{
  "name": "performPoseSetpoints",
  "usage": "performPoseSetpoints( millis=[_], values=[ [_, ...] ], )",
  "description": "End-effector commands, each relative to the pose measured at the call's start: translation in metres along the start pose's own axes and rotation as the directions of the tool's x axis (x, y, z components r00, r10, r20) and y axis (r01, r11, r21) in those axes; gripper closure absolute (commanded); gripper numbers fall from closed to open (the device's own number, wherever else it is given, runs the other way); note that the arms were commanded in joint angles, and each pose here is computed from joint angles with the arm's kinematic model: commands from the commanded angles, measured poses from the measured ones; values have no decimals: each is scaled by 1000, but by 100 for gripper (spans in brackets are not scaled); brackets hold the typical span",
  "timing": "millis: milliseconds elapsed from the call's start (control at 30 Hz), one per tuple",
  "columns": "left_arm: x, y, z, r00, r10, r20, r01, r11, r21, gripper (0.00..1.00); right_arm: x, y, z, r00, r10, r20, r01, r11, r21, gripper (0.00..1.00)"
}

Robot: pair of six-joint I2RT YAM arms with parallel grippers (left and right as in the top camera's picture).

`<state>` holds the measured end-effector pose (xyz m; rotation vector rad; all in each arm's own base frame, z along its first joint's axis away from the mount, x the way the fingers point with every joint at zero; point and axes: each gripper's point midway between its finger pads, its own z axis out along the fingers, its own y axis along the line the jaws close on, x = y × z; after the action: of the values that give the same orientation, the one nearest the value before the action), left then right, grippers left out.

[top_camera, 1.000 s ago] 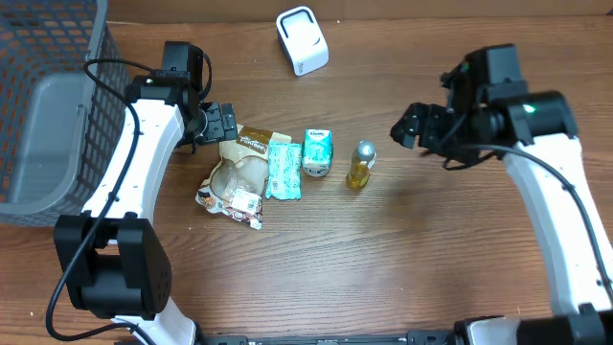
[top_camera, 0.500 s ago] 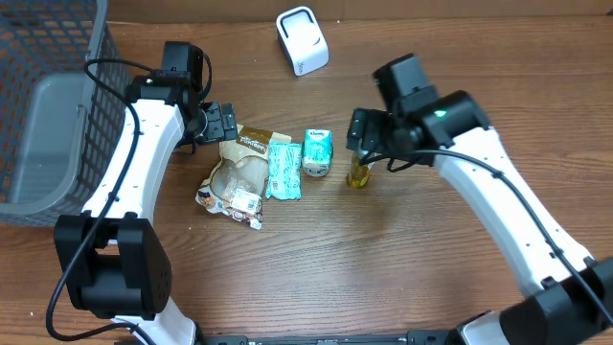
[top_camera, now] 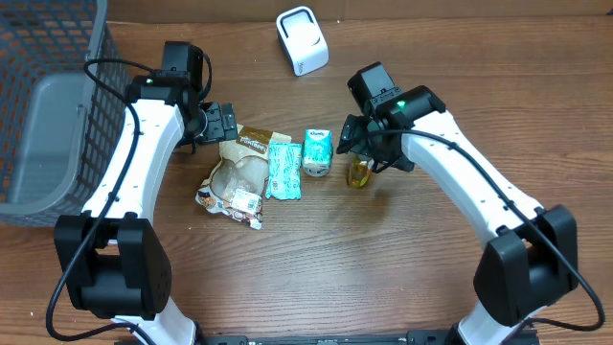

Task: Scan the item barcode
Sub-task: 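Close the right gripper around the yellow bottle's neck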

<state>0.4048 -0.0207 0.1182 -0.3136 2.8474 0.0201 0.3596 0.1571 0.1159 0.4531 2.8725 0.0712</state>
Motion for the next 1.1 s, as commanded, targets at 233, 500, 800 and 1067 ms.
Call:
performPoseSetpoints(
  millis=[233,500,800,1067],
  values=[
    [-5,0,-6,1000,-4,21,4,1000,0,0,-2,-2,3,999,51,6,-51,999,15,22],
    [-5,0,-6,1000,-4,20,4,1000,1,0,5,-3,16,998,52,-19,-52,999,14,22],
    [-5,0,-6,1000,-4,21,4,1000,0,1,5,-3,16,999,49,-17,-48,999,12,32],
    [-5,0,-6,1000,-4,21,4,1000,0,0,4,-2,15,999,49,-14,-49,999,8,32]
  ],
)
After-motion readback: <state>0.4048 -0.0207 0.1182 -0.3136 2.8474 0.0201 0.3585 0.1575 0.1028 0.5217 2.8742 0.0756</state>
